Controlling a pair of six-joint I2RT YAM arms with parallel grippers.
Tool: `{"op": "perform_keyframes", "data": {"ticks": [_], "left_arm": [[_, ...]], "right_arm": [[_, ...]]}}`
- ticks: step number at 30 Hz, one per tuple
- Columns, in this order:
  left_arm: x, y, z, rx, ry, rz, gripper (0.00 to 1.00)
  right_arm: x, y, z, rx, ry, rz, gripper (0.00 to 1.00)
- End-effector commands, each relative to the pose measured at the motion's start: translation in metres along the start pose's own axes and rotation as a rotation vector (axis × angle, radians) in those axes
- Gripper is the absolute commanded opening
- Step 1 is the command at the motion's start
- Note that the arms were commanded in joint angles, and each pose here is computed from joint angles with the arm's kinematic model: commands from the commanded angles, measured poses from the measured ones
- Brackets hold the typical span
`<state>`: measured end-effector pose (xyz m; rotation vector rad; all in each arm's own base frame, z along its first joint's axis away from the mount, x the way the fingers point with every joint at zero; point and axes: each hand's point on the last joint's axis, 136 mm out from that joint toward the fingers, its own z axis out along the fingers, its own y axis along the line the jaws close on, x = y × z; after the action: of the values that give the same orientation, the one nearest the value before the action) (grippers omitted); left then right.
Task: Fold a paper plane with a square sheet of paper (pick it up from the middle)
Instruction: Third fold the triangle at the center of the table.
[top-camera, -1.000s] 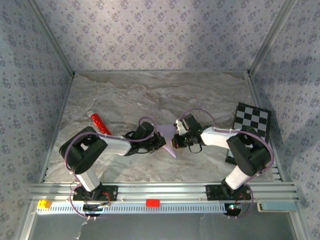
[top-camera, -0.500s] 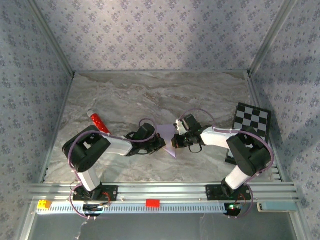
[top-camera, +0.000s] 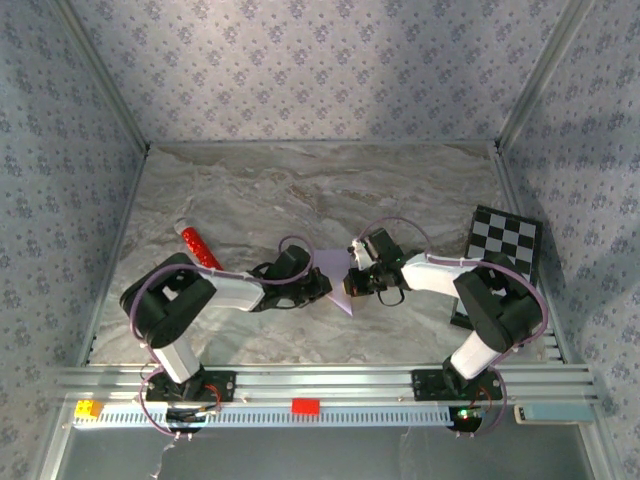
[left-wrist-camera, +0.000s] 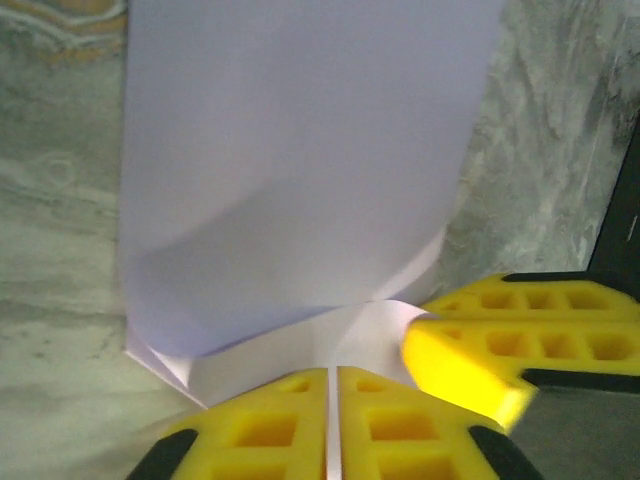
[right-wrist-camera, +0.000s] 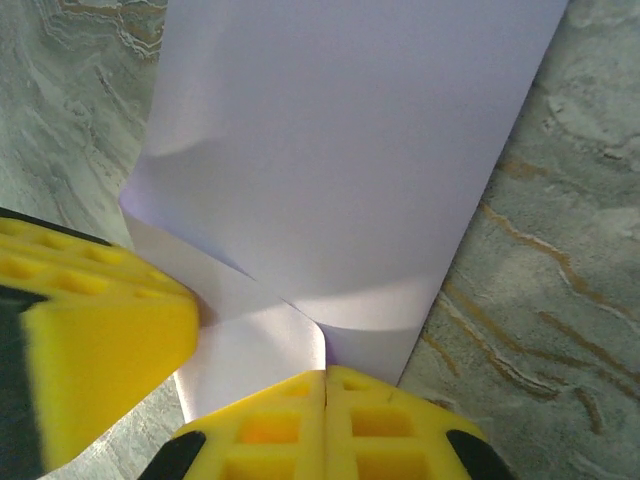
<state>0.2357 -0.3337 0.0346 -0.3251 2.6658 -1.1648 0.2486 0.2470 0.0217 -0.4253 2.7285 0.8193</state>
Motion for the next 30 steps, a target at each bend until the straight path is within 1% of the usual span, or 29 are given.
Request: {"op": "perform_keyframes", "data": {"ticks": [1,5,11,15,19,25,30], "left_arm": [[-0.021,-0.041,-0.015,0.049,-0.047,0.084,0.14],[-0.042,-0.043,-0.015,0.035,-0.052,0.080,0.16],[-0.061,-0.035,0.003,0.021,-0.012,0.045,0.14],[-0.060,-0.032,0.021,0.001,0.051,0.056,0.12],[-0.054,-0.012,0.035,-0.068,0.094,0.022,0.09],[-0.047,0.007,0.038,-0.128,0.114,0.013,0.07],[-0.047,0.010,0.038,-0.144,0.116,0.018,0.07]], "right_arm": [[0.004,-0.003,0.001,0.005,0.021,0.017,0.00],[0.005,-0.004,0.003,0.006,0.025,0.022,0.00],[0.005,-0.004,0.003,0.005,0.026,0.021,0.00],[0.005,-0.003,0.004,0.003,0.027,0.021,0.00],[0.004,-0.002,0.003,-0.001,0.024,0.019,0.00],[-0.006,0.006,-0.003,-0.022,-0.005,0.000,0.00],[-0.012,0.009,-0.005,-0.027,-0.020,-0.012,0.00]]}}
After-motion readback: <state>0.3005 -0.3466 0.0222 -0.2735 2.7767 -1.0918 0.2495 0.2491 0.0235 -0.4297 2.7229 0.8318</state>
